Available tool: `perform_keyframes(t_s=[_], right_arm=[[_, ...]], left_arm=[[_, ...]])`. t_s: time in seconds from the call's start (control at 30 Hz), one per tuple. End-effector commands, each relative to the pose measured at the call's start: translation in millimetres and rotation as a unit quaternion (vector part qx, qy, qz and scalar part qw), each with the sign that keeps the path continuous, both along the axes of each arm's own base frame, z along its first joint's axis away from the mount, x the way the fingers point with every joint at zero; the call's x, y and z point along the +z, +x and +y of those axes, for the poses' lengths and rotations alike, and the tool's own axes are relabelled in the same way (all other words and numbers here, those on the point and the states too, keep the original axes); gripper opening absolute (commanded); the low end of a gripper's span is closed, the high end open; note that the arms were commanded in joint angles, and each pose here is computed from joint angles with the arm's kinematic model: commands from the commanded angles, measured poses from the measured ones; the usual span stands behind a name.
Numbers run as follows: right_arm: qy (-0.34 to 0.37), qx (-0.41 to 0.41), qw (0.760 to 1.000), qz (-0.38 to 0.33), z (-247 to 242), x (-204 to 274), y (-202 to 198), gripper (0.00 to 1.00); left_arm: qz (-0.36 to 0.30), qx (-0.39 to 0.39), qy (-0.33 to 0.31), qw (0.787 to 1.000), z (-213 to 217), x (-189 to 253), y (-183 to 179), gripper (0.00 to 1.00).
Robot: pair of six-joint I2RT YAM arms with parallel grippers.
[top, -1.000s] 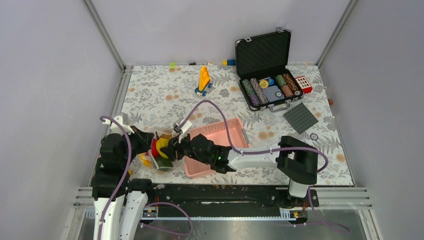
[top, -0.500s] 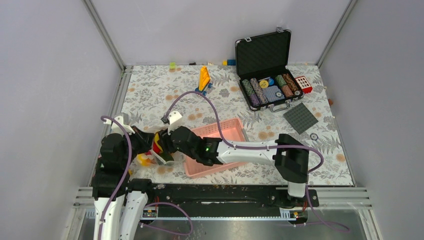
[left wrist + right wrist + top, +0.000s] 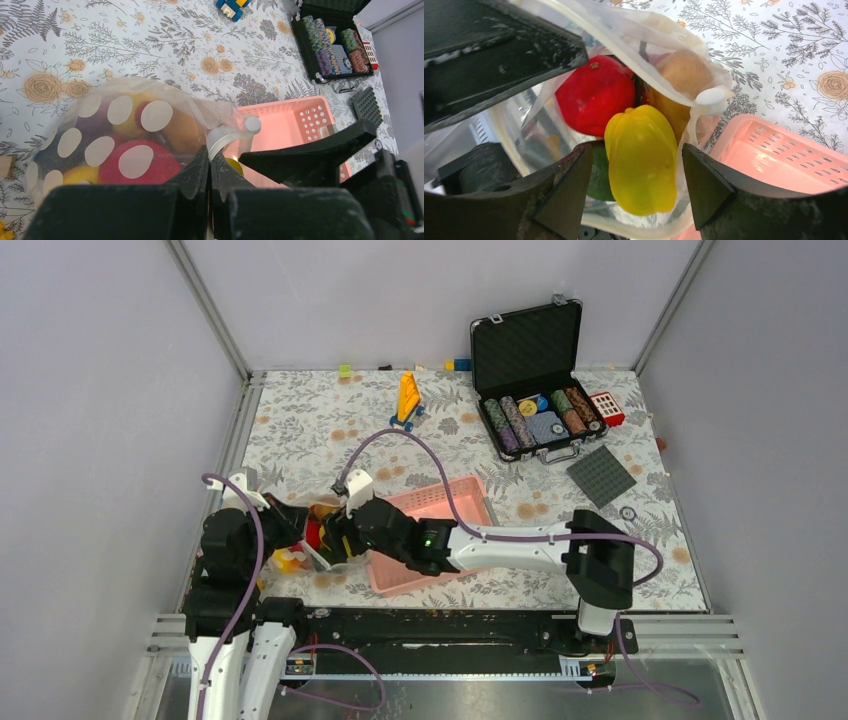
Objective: Place the food in the zip-top bag and seal the zipper
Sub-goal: Place the fake fruit in the zipper food storage bag, then move the zipper food storage bag to the center of the board.
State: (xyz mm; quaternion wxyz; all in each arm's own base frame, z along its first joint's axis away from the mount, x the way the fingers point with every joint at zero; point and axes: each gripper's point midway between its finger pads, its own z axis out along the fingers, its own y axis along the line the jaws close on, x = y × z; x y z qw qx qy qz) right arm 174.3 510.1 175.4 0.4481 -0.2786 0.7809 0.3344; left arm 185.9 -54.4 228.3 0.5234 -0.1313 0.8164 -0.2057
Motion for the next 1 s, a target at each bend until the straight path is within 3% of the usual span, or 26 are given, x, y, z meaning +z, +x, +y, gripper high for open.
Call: perform_keyframes(t_s=[0.0, 0.23, 0.47, 0.6, 0.73, 0.97], right_arm=[[0.073, 0.040, 0.996, -0.015, -0.2, 58.6, -16.4, 0.75], [0.099, 0.067, 0.993, -0.010, -9.3, 77.8, -30.0, 0.79], [0.063, -0.007, 0.998, -0.013, -52.1, 62.2, -13.2, 0.77], [0.043, -0.031, 0.998, 0.018, -68.8, 33.2, -8.8, 0.73], [0.027, -0.032, 0.998, 0.050, -72.6, 6.3, -8.8, 0.62], [0.008, -0.026, 0.996, 0.079, -58.5, -18.9, -4.2, 0.58]], left_arm=[[-0.047, 0.000, -0.005, 0.999, -0.6, 22.9, 6.1, 0.00], [-0.049, 0.001, -0.005, 0.999, -0.4, 23.9, 5.6, 0.00], [-0.050, 0.000, -0.006, 0.999, -0.7, 24.4, 5.3, 0.00], [-0.050, 0.000, -0.005, 0.999, -0.8, 24.4, 5.0, 0.00], [-0.050, -0.001, -0.006, 0.999, -1.0, 24.5, 5.2, 0.00], [-0.049, -0.001, -0.005, 0.999, -1.0, 23.7, 5.4, 0.00]])
